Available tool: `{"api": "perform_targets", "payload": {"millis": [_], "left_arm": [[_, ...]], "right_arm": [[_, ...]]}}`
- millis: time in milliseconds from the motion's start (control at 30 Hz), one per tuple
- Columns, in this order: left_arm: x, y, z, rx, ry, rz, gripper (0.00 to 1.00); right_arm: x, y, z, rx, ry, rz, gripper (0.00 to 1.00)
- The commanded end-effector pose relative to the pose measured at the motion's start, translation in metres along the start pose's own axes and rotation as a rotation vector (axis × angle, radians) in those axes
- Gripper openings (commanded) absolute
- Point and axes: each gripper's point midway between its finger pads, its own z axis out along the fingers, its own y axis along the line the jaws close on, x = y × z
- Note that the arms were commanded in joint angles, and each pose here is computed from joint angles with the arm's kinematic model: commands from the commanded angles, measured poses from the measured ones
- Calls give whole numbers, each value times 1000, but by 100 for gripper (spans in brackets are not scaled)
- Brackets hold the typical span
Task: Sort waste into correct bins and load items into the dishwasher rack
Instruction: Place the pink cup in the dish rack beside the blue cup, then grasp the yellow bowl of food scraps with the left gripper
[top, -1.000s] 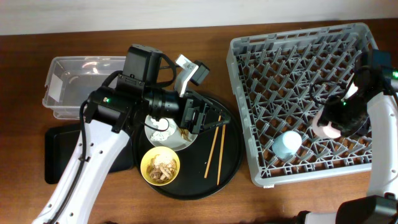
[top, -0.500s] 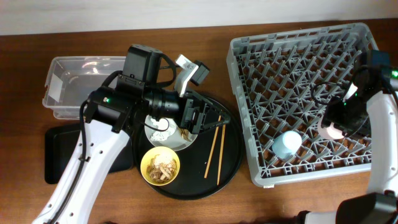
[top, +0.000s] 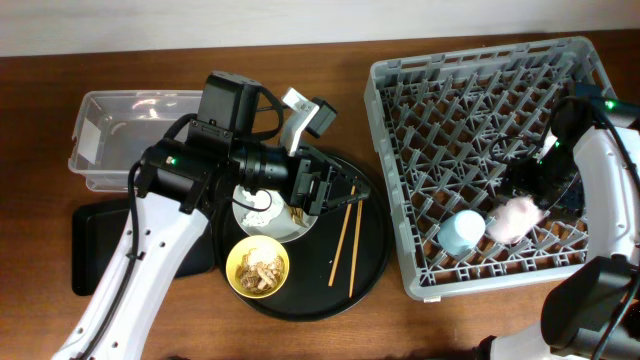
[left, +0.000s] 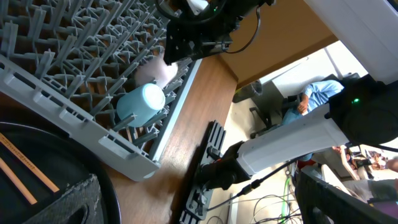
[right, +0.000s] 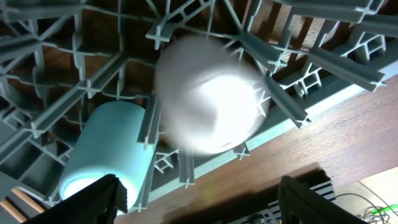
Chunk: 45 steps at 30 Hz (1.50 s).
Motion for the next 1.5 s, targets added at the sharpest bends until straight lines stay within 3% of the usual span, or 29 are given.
{"api": "perform_targets", "payload": {"millis": [0,100,200,267,333,500,567,700,767,800,1067,1467], "left_arm": [[-2,-5,-3,1,-8,21,99],[-2,-5,-3,0,-8,21,99],[3,13,-5,-106,3,-6,94],[12,38,-10,-257,26,-63,89],[37,81,-27,-555,79,-205,84],[95,111,-53,-966,212,-389,79],[123,116,-56,-1085,269,-454,72],[166,128,-30,-1110,349,-493,62],[188,142,-17,-1120,355,-519,47],[194,148,-12,-1121,348,-529,44],[231,185,8,-1121,328,-541,32],[242,205,32,-1091,358,-553,13]], "right_arm": [[-3,4,-12,-39,-33,14,82],[1,13,-45,-128,-133,-3,82],[19,36,-99,-320,-297,-99,82],[40,50,-133,-448,-400,-172,82],[72,57,-168,-555,-513,-217,83],[108,49,-194,-575,-644,-243,84],[118,47,-200,-578,-679,-249,85],[125,45,-202,-580,-692,-251,85],[126,45,-198,-577,-669,-247,85],[126,45,-196,-577,-659,-245,85],[120,47,-187,-570,-598,-234,85],[117,47,-185,-568,-585,-232,85]]}}
